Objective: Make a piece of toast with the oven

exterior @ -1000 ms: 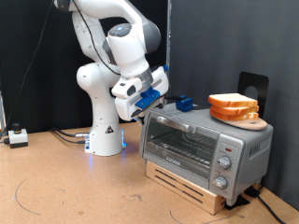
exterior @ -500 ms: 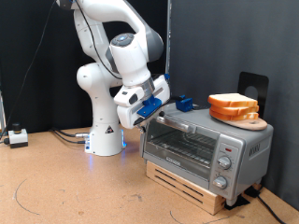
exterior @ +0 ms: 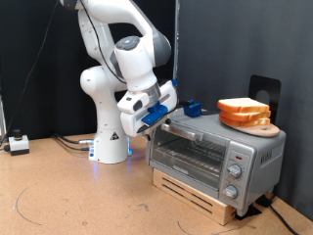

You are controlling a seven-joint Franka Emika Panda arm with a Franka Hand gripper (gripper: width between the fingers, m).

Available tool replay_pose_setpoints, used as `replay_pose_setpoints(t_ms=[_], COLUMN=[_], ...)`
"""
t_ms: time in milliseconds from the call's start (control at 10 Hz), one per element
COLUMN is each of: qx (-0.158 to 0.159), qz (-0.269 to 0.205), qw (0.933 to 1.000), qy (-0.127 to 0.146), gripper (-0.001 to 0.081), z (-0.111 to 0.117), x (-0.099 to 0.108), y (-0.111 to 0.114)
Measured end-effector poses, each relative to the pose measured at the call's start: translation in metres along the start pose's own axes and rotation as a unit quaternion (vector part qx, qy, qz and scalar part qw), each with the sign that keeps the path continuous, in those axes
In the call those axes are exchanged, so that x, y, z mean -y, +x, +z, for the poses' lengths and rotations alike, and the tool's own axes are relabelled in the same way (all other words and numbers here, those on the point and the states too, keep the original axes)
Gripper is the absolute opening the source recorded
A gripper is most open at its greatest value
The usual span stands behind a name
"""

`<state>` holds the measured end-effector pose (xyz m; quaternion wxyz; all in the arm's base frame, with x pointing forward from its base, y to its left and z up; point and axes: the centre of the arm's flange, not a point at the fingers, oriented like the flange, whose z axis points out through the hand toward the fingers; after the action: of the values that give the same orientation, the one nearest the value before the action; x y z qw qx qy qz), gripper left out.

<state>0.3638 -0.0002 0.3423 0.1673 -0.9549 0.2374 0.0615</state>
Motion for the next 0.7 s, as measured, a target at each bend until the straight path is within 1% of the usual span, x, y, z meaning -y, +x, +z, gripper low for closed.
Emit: replay_pose_setpoints(t_ms=[300, 500, 700], qx=[-0.014, -0.02, -0.025], qz=[0.033, 0.056, 0.068], qw=[0.9992, 0.9979, 0.9967], qy=[-0.017, -0.026, -0.038], gripper=[0.081, 0.081, 0.081], z=[-0.004, -0.002, 0.005], x=[-0.022, -0.036, -0.047], y=[0.025, 0.042, 0.061])
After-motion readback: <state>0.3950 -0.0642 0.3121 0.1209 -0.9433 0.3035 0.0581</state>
